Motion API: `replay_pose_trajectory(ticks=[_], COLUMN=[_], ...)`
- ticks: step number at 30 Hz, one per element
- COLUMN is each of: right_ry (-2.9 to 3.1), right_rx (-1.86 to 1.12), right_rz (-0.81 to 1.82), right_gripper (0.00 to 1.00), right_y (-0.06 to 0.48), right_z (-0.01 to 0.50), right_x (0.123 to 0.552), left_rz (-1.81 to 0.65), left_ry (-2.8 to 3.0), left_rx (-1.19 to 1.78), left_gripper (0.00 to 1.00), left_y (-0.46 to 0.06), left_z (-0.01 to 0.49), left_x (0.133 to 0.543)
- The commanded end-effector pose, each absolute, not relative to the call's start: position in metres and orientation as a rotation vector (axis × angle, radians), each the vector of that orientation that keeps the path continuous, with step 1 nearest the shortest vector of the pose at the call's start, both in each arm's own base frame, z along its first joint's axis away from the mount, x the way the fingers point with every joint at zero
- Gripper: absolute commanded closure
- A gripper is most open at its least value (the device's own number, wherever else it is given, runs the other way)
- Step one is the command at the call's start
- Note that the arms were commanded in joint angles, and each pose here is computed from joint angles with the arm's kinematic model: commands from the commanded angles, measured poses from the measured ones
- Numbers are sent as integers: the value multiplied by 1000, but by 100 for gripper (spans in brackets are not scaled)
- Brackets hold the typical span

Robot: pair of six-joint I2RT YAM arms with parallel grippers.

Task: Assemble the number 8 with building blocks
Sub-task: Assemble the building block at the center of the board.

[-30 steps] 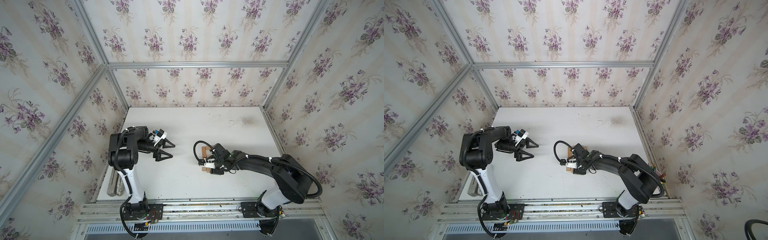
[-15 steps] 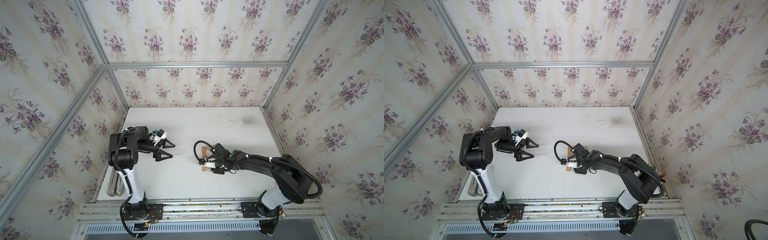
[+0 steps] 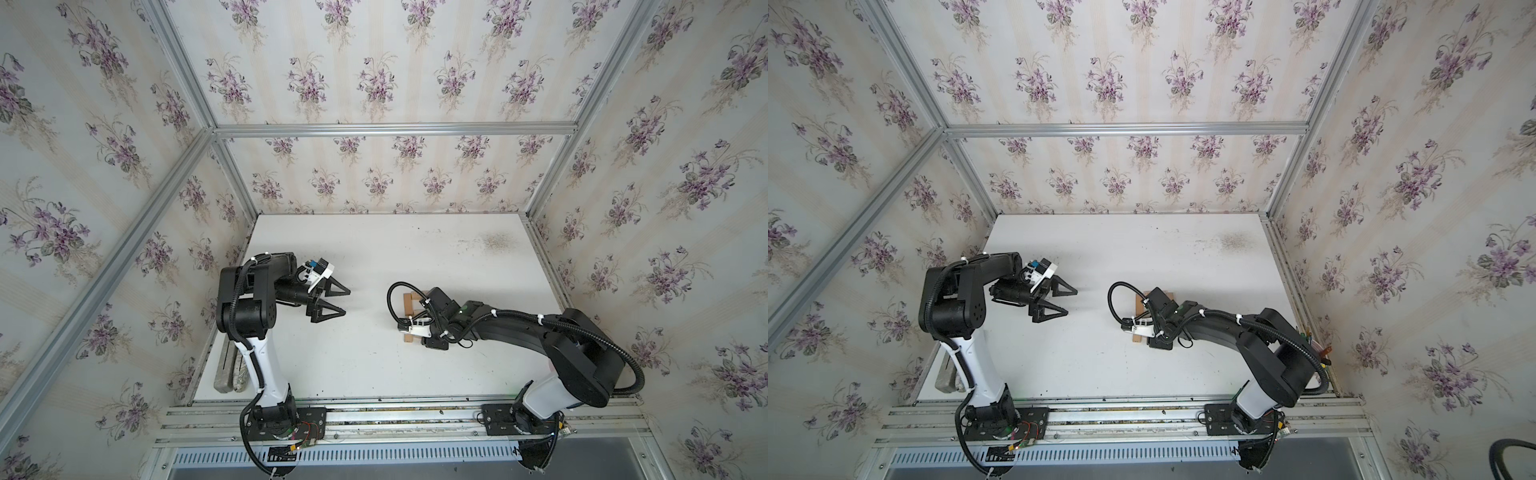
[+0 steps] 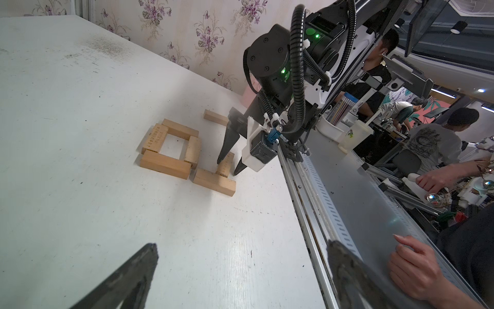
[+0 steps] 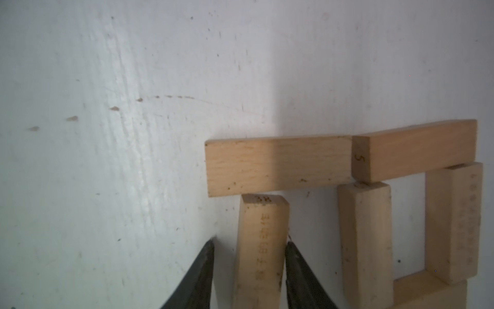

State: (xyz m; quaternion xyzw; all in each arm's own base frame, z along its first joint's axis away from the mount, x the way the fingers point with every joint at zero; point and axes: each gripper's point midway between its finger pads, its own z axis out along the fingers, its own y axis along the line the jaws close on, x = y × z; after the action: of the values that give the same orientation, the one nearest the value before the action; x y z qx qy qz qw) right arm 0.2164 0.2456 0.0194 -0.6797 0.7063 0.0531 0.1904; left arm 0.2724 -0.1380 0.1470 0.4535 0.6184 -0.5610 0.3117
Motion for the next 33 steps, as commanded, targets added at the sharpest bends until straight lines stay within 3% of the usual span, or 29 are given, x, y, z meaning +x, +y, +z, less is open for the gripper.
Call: replay_pose_trajectory(ticks=[1, 6, 10, 13, 17, 24, 33], right_ry=[1999, 1993, 1990, 1994, 1991, 1974, 1900], right_rx=[-1931, -1935, -1942, -1934, -1927, -1936, -1866], right_rz=[194, 198, 193, 196, 191, 188, 155], right_gripper=[58, 69, 70, 64, 46, 48, 27], right_y=[245, 246, 245, 245, 246, 247, 257], right_z=[16, 17, 15, 16, 17, 20, 53], right_x=[208, 208, 207, 208, 209, 210, 225], left_rz=[-1383, -1383, -1381, -1383, -1383, -1383, -1383], left_ry=[1408, 1408, 1406, 1406, 1408, 1408, 1408], left_rx=[1317, 1318, 1318, 1318, 1318, 1317, 1317], left_gripper=[0, 0, 0, 0, 1, 0, 0], left_y=[-139, -139, -139, -139, -139, -139, -139], left_z=[165, 165, 165, 165, 165, 165, 165], left_x=[262, 262, 262, 262, 262, 262, 262])
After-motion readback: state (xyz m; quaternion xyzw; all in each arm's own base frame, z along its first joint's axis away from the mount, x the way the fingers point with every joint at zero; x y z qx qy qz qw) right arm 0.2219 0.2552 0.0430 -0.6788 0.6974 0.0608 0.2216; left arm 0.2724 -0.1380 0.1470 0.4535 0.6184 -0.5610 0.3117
